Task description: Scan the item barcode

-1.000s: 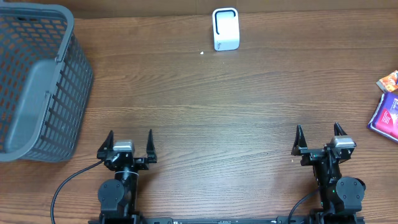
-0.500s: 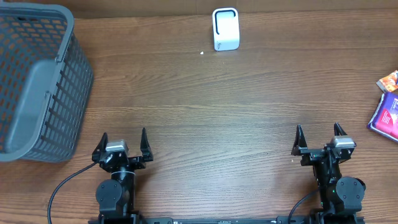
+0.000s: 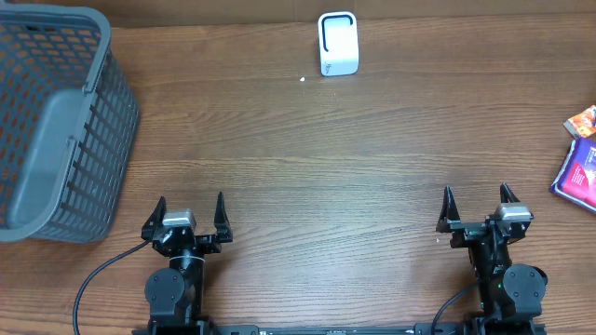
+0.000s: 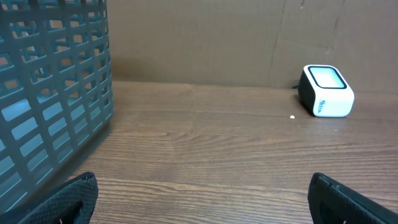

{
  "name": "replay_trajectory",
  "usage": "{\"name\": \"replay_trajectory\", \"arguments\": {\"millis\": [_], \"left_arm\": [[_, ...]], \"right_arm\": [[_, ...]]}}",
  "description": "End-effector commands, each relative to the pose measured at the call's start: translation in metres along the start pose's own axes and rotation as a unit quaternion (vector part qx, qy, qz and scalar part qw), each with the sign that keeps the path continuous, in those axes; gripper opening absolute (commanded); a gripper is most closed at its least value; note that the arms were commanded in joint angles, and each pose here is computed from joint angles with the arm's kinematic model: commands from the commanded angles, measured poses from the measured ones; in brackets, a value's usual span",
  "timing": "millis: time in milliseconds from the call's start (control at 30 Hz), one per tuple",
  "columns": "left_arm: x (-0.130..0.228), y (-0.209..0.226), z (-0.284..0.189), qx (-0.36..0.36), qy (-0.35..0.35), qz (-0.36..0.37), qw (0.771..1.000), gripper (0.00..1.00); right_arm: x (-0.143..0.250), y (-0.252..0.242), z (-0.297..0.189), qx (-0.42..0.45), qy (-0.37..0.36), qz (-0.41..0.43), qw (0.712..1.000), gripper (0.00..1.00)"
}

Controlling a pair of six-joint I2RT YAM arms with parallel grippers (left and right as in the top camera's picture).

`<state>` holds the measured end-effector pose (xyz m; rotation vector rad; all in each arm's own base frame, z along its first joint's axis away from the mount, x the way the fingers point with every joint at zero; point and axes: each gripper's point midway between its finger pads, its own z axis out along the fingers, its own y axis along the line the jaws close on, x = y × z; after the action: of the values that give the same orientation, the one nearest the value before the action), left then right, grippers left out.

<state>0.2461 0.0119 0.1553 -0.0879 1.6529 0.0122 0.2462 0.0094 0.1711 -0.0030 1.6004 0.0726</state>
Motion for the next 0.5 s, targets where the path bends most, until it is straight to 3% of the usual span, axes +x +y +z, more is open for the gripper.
{"name": "replay_trajectory", "arguments": {"millis": [0,467], "left_arm": [[-0.0005,-0.0020,-0.0004,0.004,-0.004,0.010,1.000,1.00],[-0.0005,-0.0029,-0.0004,0.007,-0.004,0.025,1.000,1.00]], "right_arm": [[0.0015,-0.0004,0.0001,0.002,-0.003,-0.001,1.000,1.00],[0.0015,-0.0005,0.0001,0.002,-0.003,-0.001,1.000,1.00]]}}
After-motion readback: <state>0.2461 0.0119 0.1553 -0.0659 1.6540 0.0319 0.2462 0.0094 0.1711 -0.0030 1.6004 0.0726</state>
